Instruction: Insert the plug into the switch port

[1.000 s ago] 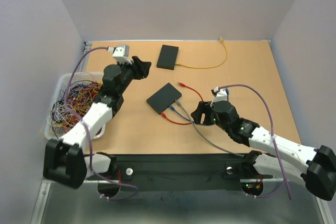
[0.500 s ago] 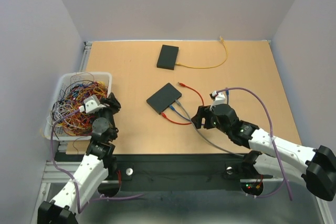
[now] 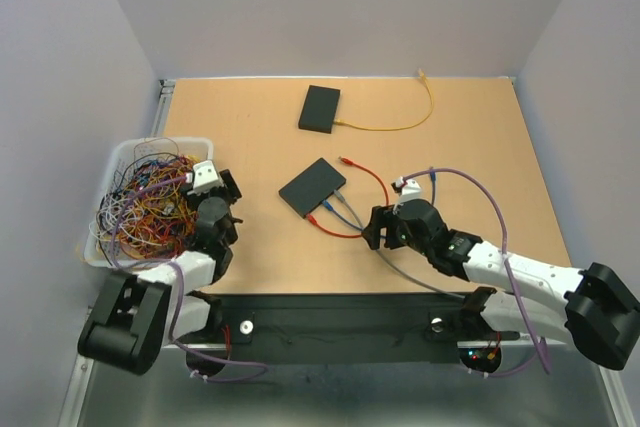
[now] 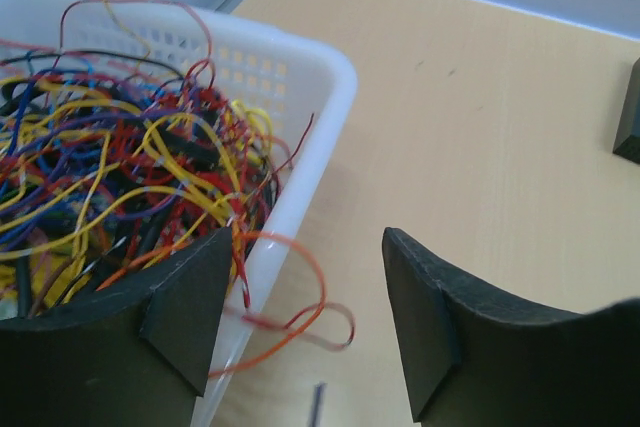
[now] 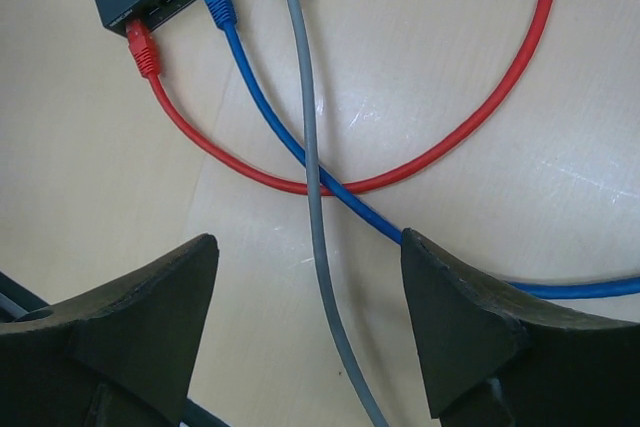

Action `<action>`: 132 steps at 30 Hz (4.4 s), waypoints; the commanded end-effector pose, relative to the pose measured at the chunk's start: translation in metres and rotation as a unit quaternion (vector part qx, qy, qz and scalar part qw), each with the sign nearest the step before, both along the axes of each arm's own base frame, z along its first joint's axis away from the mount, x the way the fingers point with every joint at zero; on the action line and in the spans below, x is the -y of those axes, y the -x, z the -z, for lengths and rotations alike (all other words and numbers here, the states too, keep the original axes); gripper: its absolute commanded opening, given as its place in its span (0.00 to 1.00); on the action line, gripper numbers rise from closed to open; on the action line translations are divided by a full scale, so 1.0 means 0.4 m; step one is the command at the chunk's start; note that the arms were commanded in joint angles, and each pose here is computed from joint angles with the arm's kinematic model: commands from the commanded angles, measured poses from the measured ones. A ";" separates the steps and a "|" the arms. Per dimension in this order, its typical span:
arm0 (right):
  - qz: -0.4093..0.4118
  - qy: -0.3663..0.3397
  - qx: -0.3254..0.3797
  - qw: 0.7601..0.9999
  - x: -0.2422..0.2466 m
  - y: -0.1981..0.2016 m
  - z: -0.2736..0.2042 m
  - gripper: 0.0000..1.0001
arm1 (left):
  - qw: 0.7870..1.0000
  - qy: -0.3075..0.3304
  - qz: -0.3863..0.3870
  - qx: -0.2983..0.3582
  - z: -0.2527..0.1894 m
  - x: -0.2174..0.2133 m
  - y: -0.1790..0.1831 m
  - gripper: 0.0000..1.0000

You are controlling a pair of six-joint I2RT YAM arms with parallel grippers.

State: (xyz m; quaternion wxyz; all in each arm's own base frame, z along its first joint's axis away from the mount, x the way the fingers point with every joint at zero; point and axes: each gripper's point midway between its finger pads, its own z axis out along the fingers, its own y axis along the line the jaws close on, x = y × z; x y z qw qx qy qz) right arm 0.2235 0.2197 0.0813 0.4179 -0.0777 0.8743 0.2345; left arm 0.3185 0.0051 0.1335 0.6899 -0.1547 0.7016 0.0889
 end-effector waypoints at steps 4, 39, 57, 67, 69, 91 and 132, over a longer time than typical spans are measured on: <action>-0.018 -0.039 0.044 0.998 -0.039 -0.019 -0.073 0.79 | 0.996 -0.026 0.066 0.061 -0.111 0.042 -0.137 0.77; -0.034 -0.043 0.110 0.992 -0.042 -0.040 -0.108 0.79 | 0.990 -0.055 0.081 0.104 -0.107 -0.027 -0.159 0.99; -0.221 -0.077 0.046 0.971 -0.360 -0.055 -0.074 0.99 | 0.990 -0.054 0.081 0.104 -0.105 -0.027 -0.157 0.99; -0.267 -0.046 0.018 0.962 -0.573 -0.021 0.025 0.96 | 0.990 -0.054 0.081 0.104 -0.105 -0.028 -0.157 0.99; -0.248 -0.039 0.014 0.968 -0.580 -0.040 0.050 0.96 | 0.990 -0.055 0.081 0.104 -0.105 -0.028 -0.157 0.99; -0.178 0.029 0.043 0.983 -0.405 -0.193 0.049 0.97 | 0.990 -0.055 0.081 0.104 -0.106 -0.028 -0.157 0.99; 0.426 0.098 0.313 0.843 0.608 -0.276 -0.118 1.00 | 0.990 -0.055 0.081 0.104 -0.106 -0.028 -0.157 0.99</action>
